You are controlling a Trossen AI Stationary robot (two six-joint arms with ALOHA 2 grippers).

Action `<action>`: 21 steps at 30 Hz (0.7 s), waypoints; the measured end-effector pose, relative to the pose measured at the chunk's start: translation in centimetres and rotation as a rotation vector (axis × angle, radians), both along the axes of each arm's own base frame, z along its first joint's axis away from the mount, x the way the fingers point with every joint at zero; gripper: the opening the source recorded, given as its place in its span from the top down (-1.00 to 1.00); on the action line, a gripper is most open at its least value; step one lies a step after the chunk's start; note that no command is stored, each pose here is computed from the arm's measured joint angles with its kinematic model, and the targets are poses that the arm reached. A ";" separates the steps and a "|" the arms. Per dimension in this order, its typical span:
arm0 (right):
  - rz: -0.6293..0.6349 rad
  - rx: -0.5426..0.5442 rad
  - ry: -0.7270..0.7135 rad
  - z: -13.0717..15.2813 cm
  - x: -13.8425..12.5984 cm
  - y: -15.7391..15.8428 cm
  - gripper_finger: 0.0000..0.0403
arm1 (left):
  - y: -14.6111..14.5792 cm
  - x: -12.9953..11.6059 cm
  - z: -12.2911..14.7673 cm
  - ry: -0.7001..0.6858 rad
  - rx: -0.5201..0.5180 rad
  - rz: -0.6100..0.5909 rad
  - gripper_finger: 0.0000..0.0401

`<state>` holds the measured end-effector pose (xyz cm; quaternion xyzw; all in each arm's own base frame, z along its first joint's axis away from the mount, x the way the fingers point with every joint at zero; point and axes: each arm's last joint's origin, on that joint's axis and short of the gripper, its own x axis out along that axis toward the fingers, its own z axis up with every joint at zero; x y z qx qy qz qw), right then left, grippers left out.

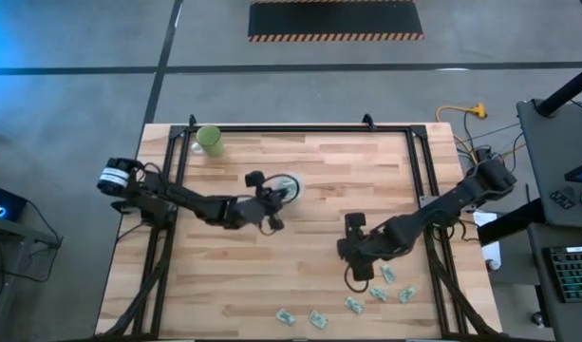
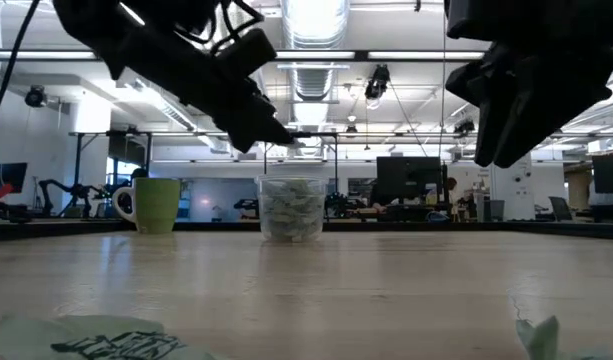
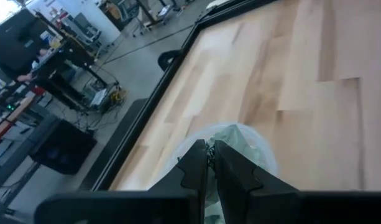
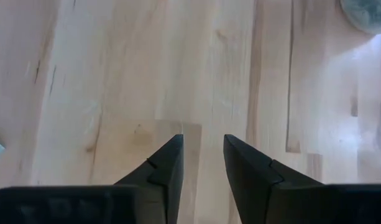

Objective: Pick and place Stevia / Truvia into bins
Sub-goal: Put the green stevia packet into the transparent container

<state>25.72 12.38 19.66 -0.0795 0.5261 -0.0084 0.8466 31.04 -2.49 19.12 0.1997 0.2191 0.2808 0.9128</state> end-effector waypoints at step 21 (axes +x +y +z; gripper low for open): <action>0.003 0.000 -0.054 -0.6 -0.8 -0.5 0.65 | 2.2 0.4 -0.4 -0.021 -0.105 -0.018 0.28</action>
